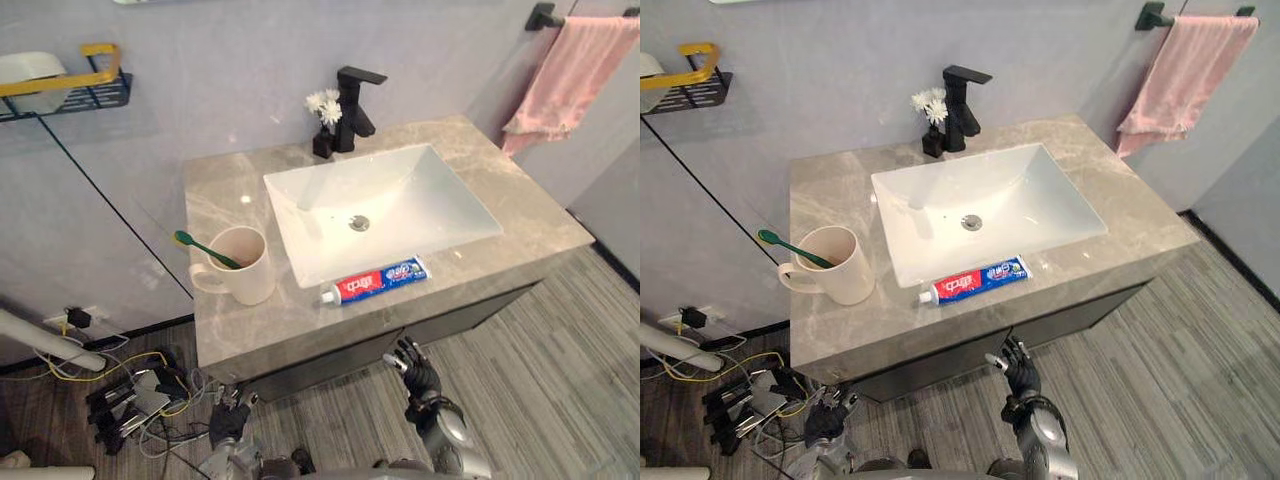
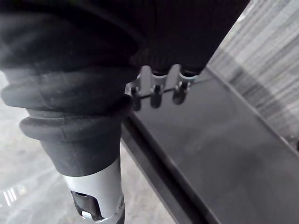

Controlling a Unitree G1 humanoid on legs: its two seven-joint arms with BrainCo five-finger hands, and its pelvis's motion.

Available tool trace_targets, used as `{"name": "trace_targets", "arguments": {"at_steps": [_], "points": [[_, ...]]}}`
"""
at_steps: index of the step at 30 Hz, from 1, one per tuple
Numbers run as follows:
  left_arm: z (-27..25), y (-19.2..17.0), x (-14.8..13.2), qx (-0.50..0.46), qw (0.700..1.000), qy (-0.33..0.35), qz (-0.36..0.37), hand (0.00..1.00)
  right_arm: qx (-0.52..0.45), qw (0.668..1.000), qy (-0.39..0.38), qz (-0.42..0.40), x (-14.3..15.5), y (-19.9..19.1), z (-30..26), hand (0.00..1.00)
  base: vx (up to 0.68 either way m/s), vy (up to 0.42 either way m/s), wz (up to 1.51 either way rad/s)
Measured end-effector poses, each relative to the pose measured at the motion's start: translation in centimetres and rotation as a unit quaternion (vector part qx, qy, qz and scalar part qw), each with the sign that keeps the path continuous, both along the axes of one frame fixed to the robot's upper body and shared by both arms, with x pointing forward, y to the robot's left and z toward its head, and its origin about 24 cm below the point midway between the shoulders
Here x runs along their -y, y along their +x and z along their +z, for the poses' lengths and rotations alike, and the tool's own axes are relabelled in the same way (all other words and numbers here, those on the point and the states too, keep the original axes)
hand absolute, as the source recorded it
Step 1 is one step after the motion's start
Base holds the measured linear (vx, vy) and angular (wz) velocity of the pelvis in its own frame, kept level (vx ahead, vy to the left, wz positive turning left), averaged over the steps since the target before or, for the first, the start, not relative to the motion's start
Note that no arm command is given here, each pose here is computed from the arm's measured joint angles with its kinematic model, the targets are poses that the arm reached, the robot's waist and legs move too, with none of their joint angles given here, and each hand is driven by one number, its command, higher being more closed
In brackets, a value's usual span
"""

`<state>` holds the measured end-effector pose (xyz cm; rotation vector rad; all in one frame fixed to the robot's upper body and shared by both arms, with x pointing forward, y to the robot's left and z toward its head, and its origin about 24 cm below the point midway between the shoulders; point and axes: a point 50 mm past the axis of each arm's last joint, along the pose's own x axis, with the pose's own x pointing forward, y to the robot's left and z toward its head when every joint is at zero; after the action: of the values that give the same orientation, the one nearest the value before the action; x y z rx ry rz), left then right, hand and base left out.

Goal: Organize washtable

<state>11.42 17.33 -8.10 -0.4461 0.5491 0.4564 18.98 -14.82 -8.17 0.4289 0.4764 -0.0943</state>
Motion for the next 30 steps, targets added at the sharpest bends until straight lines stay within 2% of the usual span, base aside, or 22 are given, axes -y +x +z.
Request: {"name": "trace_targets", "arguments": {"at_steps": [12,13,23,26,29,30], "points": [[0.2,1.1,0.5,0.018,1.000,-0.011,-0.015,0.00,-0.030,0.998,-0.042,-0.043,2.7,-2.2,-0.8,0.00,-0.02,-0.022,0.05],[-0.1,-0.1,-0.1,0.006,0.999,0.004,-0.032,0.00,-0.035,0.997,-0.036,-0.059,2.4,-2.2,-0.9,0.00,0.00,0.000,0.00],[-0.2,0.0,-0.6,-0.005,0.998,0.031,-0.051,0.00,-0.045,0.995,-0.010,-0.089,3.0,-3.0,-1.2,0.00,0.00,0.000,-0.03],[-0.4,0.2,-1.1,-0.019,0.995,0.059,-0.078,0.00,-0.049,0.987,0.011,-0.152,4.7,-3.8,-1.3,0.00,0.00,0.003,-0.08],[-0.4,0.5,-1.7,-0.025,0.989,0.090,-0.111,0.00,-0.013,0.966,0.010,-0.259,8.6,-4.7,0.2,0.00,-0.02,0.024,-0.04],[-0.4,0.6,-1.7,-0.024,0.988,0.098,-0.120,0.00,0.000,0.951,-0.005,-0.308,10.8,-5.5,0.9,0.00,0.00,0.000,0.00]]}}
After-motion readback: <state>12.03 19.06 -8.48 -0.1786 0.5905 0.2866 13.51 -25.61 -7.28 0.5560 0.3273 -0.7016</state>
